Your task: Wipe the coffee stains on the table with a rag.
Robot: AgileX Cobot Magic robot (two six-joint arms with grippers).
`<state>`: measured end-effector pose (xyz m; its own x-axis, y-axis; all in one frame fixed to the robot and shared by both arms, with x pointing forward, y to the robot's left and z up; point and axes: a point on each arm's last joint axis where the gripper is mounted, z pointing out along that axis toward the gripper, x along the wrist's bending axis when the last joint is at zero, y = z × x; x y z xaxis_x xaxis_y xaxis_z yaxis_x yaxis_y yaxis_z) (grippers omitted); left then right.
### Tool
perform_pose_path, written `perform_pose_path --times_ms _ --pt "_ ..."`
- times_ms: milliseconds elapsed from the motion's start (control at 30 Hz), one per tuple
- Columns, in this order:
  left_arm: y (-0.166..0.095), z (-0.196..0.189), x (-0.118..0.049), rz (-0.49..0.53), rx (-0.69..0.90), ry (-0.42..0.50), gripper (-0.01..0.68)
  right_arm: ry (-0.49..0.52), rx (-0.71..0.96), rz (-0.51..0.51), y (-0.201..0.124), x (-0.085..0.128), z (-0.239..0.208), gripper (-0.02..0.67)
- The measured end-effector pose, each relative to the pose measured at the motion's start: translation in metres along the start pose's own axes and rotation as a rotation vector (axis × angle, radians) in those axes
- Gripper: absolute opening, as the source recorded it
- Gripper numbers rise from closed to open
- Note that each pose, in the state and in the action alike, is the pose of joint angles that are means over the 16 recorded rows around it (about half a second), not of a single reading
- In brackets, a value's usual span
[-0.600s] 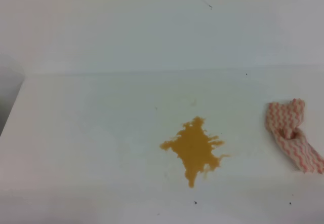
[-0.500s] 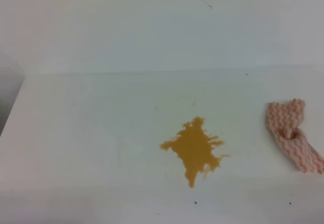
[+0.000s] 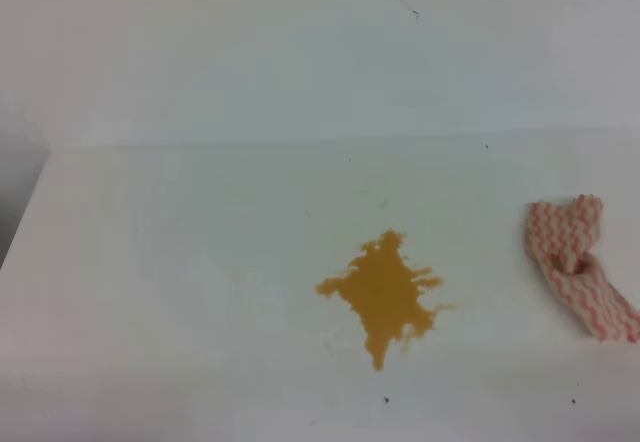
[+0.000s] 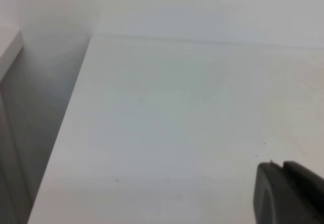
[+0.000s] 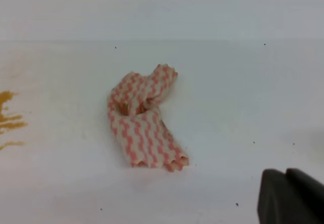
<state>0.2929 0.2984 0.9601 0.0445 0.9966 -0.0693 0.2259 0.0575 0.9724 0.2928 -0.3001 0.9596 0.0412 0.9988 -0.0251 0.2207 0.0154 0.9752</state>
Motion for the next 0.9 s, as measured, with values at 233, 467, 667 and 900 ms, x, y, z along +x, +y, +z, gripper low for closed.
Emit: perform_pose_path --times_ms 233,467,667,900 --pt "0.000 0.000 0.000 0.000 0.000 0.000 -0.003 0.002 -0.002 0.007 0.000 0.000 0.000 -0.002" --pt "0.000 0.000 0.000 0.000 0.000 0.000 -0.003 0.001 -0.015 0.010 0.001 0.000 0.000 -0.002" --pt "-0.004 0.001 0.000 0.000 -0.001 -0.001 -0.002 0.001 -0.087 0.044 0.008 0.000 0.000 -0.002" --pt "-0.005 0.001 0.000 0.000 -0.002 -0.001 -0.002 0.007 -0.214 0.161 0.020 -0.001 -0.002 -0.002"
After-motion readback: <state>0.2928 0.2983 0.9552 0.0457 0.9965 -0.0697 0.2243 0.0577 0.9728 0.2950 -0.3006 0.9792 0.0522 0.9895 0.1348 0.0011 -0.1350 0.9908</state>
